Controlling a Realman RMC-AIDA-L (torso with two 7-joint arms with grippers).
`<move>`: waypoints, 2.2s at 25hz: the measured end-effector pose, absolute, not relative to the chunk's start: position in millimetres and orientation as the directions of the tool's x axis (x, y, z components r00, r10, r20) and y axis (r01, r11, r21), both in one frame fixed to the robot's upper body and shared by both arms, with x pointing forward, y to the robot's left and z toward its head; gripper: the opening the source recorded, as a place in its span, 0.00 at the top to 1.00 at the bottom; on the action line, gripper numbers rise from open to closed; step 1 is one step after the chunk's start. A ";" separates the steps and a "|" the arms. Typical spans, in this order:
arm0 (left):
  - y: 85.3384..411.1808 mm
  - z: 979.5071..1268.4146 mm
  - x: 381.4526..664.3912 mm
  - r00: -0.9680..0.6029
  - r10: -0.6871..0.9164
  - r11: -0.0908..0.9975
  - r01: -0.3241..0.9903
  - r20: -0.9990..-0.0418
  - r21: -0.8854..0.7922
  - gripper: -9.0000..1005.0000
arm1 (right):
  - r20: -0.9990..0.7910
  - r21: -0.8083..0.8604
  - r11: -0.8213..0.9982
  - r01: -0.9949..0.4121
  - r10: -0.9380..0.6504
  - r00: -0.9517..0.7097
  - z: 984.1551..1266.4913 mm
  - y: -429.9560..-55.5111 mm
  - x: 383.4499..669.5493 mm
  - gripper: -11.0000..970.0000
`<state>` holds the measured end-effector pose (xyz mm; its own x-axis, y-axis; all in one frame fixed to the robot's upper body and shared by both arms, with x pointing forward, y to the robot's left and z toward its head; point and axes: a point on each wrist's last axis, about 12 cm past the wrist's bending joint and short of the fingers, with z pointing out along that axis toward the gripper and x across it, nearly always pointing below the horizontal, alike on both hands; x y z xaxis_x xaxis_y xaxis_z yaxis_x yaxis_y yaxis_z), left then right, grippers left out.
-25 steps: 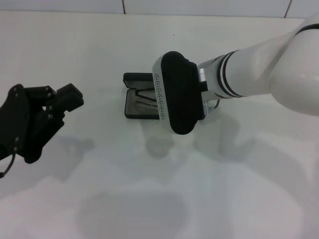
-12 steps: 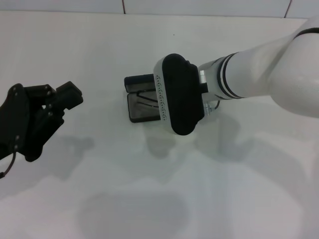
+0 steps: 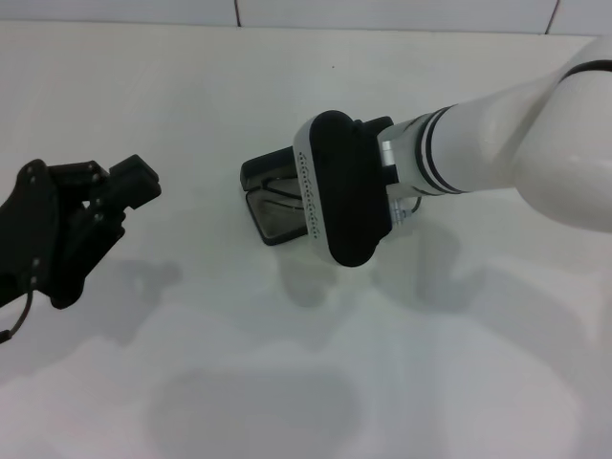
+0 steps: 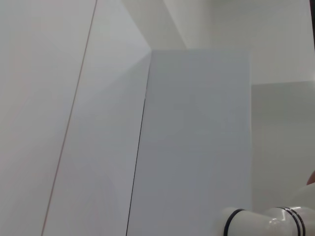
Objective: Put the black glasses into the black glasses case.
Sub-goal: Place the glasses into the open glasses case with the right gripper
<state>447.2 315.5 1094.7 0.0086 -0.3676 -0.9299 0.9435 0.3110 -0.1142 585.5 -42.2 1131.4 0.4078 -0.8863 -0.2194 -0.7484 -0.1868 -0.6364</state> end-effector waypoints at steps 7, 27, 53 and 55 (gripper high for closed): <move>315.4 1093.6 446.9 0.009 -0.364 0.319 0.941 -0.931 -0.116 0.93 | -0.170 -0.663 -0.224 -0.715 -0.884 0.435 1131.0 -44.3 584.2 0.86; 316.0 1092.1 446.4 0.007 -0.361 0.326 0.938 -0.932 -0.120 0.93 | -0.112 -0.728 -0.269 -0.631 -0.861 0.496 1124.2 -47.6 582.4 0.86; 316.8 1092.1 446.6 0.017 -0.363 0.339 0.934 -0.932 -0.115 0.93 | -0.126 -0.738 -0.256 -0.625 -0.857 0.500 1122.8 -52.6 570.3 0.82; 316.6 1091.9 446.4 0.015 -0.362 0.337 0.934 -0.932 -0.116 0.93 | -0.121 -0.738 -0.259 -0.623 -0.858 0.500 1123.0 -53.3 569.1 0.82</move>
